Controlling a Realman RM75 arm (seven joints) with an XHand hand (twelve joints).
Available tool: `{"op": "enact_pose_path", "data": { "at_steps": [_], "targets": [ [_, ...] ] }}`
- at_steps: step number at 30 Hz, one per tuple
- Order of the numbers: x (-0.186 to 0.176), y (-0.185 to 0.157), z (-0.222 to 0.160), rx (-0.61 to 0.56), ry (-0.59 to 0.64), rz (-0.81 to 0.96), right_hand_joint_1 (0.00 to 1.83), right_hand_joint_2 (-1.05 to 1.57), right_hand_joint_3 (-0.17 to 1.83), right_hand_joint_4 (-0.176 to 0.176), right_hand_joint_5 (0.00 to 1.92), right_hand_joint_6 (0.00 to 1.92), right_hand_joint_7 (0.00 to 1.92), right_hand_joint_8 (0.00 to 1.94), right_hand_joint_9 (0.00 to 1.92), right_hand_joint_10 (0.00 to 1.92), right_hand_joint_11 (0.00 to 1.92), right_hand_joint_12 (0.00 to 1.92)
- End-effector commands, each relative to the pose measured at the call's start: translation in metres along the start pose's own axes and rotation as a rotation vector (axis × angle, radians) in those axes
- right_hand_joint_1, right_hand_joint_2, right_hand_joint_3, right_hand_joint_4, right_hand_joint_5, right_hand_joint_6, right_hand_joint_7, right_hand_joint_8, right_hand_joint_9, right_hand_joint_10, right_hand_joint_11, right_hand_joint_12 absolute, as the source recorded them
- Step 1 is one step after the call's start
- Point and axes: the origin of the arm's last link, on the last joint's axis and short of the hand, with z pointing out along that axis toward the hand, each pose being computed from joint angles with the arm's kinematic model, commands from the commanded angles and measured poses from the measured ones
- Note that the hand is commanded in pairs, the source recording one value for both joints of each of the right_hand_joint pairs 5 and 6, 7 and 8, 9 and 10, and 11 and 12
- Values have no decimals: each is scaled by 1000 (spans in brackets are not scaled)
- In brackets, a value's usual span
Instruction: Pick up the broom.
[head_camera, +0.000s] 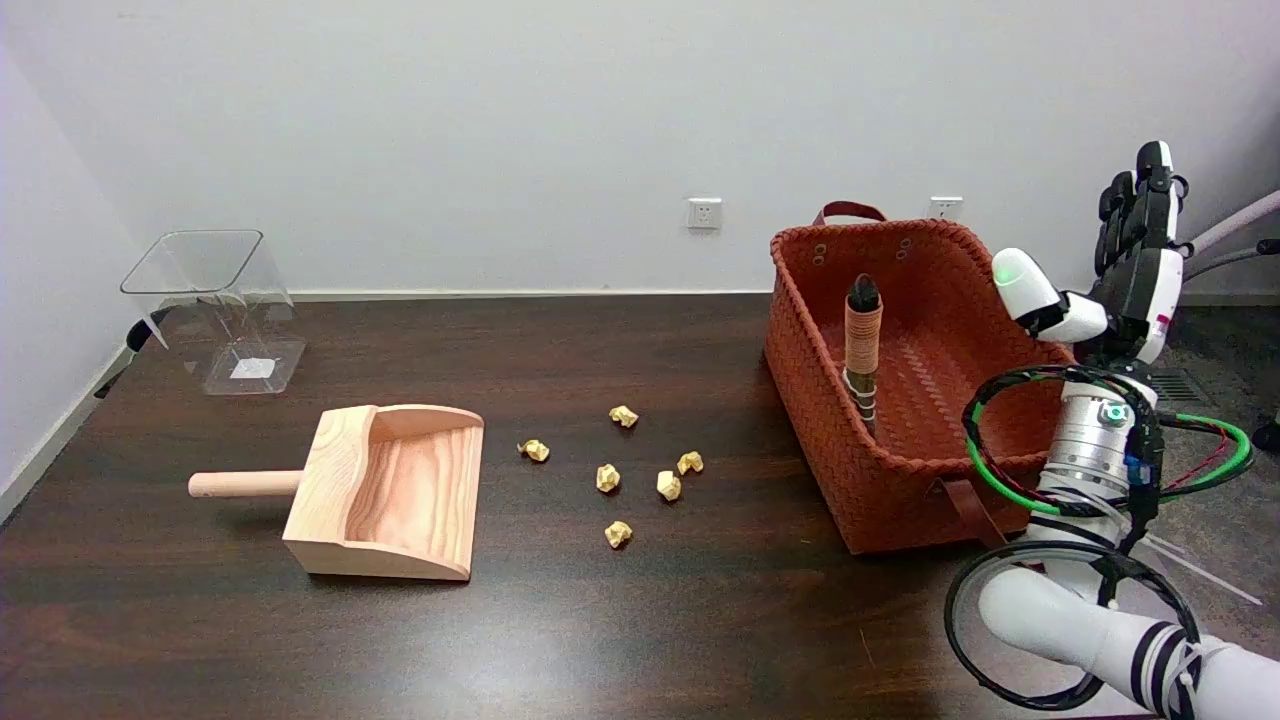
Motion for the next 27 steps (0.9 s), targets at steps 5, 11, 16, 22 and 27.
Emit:
{"op": "enact_pose_path", "data": {
  "at_steps": [5,11,16,22,27],
  "targets": [
    [4,0,-1,-4,22,1,979,-199,1023,0,116,116,0,0,116,116,116,116],
    [17,1,2,2,48,-27,978,-196,1022,0,117,117,0,0,117,117,117,117],
    [15,1,-3,-10,32,-23,978,-195,1022,0,117,117,0,0,117,117,117,117],
    [0,-3,-12,-34,-30,18,979,-192,1016,0,117,117,0,0,117,117,117,117],
    [-15,-10,-18,-48,-105,46,998,-188,965,0,115,115,0,0,115,115,115,115]
  ]
}}
